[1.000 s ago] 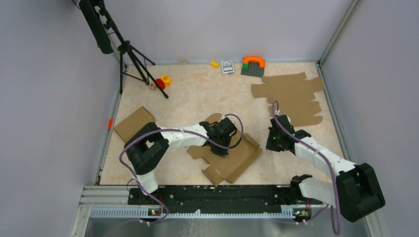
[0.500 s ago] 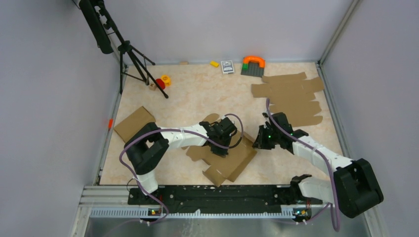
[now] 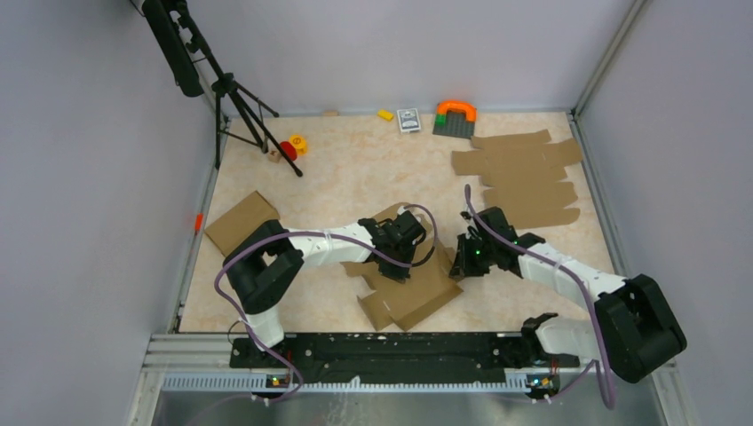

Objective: Fold the paper box

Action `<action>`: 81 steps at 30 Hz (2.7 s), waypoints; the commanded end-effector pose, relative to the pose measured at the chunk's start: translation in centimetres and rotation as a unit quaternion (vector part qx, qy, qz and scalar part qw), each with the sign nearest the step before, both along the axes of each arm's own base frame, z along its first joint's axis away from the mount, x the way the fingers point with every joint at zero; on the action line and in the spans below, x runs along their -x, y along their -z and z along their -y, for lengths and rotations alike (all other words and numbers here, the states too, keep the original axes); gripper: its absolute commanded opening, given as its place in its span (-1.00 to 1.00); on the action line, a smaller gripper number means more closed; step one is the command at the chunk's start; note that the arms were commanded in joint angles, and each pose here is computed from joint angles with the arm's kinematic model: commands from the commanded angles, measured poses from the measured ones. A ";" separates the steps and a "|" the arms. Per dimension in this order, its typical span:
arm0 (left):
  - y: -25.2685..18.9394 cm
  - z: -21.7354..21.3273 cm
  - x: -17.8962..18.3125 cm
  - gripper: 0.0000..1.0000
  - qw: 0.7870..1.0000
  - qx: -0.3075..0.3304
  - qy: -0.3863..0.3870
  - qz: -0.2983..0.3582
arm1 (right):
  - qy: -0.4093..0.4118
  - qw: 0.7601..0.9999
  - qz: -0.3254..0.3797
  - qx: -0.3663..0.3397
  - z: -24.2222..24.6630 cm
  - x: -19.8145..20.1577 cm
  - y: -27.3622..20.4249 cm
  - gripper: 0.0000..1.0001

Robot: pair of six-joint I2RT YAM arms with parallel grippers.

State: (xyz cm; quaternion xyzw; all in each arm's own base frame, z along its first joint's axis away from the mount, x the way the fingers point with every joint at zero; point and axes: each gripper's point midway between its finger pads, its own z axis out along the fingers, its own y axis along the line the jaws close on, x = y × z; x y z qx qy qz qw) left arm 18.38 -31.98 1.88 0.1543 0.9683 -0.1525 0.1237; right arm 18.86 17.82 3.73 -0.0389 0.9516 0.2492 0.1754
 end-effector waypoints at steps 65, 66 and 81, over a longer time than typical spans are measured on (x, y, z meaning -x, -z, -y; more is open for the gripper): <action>3.1 -1.7 0.4 -1.00 0.998 -0.069 0.002 -0.006 | -0.093 0.994 -0.047 -0.043 -5.1 10.5 -0.6 -1.00; 3.1 -1.6 0.4 -1.00 0.998 -0.068 0.001 -0.006 | -0.092 0.994 -0.044 -0.048 -5.2 10.5 -0.9 -1.00; 3.4 -1.7 0.5 -1.00 0.997 -0.071 -0.001 -0.010 | -0.104 0.988 -0.047 -0.102 -7.6 11.4 -2.3 -1.00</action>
